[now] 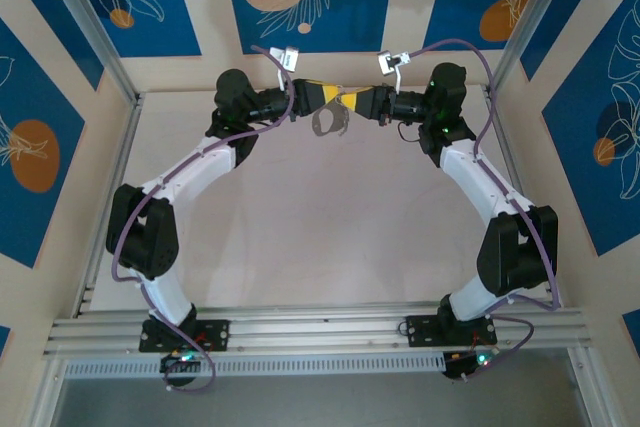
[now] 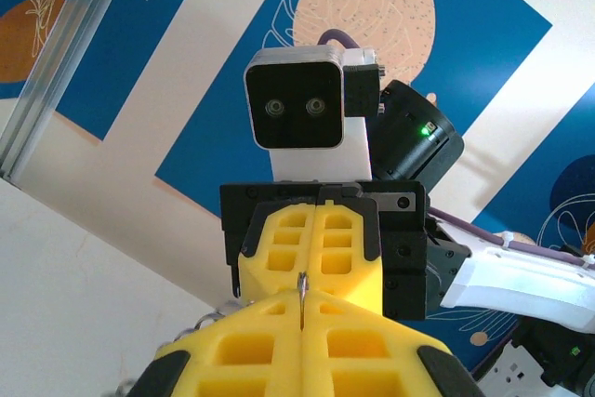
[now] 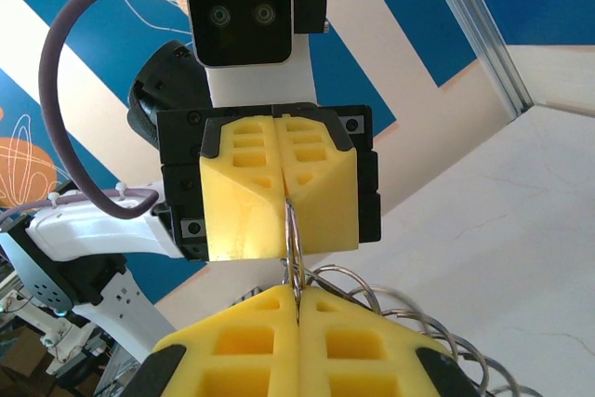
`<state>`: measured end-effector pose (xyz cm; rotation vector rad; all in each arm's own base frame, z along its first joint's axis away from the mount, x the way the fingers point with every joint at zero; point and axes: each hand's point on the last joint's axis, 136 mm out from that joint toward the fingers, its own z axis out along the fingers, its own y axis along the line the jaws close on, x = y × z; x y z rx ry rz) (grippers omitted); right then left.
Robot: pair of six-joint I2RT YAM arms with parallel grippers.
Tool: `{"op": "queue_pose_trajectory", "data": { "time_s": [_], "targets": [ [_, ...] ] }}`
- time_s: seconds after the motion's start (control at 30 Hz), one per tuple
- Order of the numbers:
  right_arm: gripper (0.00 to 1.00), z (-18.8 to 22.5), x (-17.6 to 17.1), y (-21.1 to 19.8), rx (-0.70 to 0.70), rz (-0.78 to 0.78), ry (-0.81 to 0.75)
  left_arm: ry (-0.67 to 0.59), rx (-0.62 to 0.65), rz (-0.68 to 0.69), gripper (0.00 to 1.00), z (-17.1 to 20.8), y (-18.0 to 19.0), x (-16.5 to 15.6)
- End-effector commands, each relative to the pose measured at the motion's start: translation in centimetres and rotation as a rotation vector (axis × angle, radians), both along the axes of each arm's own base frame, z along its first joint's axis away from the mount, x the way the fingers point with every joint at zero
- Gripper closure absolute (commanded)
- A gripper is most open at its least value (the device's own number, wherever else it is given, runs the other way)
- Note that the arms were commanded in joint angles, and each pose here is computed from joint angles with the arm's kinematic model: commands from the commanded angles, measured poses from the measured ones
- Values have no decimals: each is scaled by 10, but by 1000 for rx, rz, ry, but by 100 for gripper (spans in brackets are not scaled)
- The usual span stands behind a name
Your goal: Put the keys on the keyring
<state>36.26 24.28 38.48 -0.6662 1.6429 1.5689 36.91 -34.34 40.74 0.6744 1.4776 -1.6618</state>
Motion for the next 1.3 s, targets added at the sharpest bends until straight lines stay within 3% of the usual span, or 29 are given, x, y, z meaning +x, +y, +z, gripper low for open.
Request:
{"op": "queue_pose_trajectory", "data": {
  "time_s": [0.0,1.2,1.27],
  "targets": [
    [100,-5,-3,0,-3,-7,11,-73,-50,-1,100,24,3,-12],
    [100,-20,-4,43,-19,39,58,-42,-104,46,100,22,2,-16],
    [96,-21,-2,38,-18,25,65,-43,-107,49,100,22,2,-16]
  ]
}}
